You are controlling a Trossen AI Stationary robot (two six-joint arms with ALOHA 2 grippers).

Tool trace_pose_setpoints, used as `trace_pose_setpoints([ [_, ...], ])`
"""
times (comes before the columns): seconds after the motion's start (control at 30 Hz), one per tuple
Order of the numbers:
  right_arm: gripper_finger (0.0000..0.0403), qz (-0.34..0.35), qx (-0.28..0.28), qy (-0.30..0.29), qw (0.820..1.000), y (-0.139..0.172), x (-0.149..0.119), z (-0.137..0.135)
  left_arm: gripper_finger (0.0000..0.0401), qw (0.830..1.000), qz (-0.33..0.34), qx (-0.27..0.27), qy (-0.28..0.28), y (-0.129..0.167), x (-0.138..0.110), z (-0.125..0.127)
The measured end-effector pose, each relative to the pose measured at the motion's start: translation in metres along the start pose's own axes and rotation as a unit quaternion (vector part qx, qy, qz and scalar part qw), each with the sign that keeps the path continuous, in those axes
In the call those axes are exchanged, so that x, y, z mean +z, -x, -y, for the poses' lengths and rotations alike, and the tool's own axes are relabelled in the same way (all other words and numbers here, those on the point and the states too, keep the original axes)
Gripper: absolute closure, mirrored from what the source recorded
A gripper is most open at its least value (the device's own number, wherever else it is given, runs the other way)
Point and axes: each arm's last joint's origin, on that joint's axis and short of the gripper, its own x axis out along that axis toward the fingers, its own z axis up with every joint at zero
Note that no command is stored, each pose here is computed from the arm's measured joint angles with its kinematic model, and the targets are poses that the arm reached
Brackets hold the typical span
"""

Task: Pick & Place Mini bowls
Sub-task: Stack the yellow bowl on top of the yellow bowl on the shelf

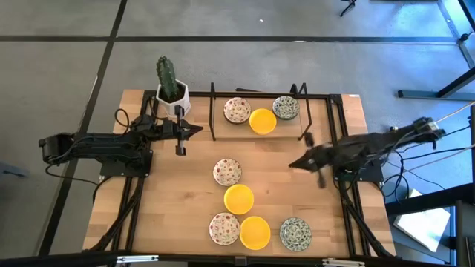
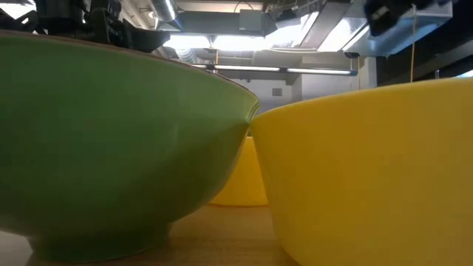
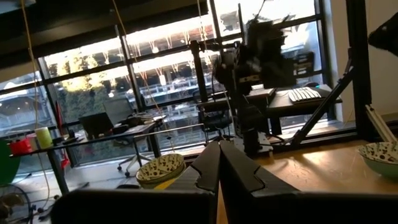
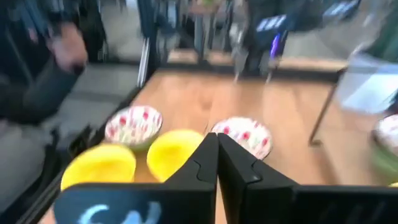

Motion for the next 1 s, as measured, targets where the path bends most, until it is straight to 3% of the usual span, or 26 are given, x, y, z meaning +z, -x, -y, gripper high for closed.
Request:
trace_pose_setpoints([
  [0.27, 0.0373, -0.147, 0.061, 0.033, 0.987, -0.065, 0.045, -0.047, 0.0395, 1.0, -0.005, -0.001, 0.011, 0.0, -0.001, 0.0],
  [0.43, 0.0335, -0.232, 0.081, 0.048, 0.968, -0.105, 0.052, -0.084, 0.0395, 1.0, -0.007, -0.001, 0.011, 0.0, -0.001, 0.0],
  [0.6, 0.0299, -0.296, 0.063, 0.091, 0.949, -0.139, 0.038, -0.109, 0.0395, 1.0, -0.008, -0.001, 0.012, 0.0, -0.001, 0.0],
  [0.83, 0.0286, -0.332, 0.04, 0.037, 0.942, -0.17, 0.008, -0.119, 0.0395, 1.0, -0.012, -0.002, 0.018, 0.0, -0.002, 0.001],
  [1.0, 0.0286, -0.35, 0.064, 0.012, 0.935, -0.177, -0.001, -0.123, 0.0395, 1.0, -0.014, -0.003, 0.019, 0.0, -0.003, 0.001],
])
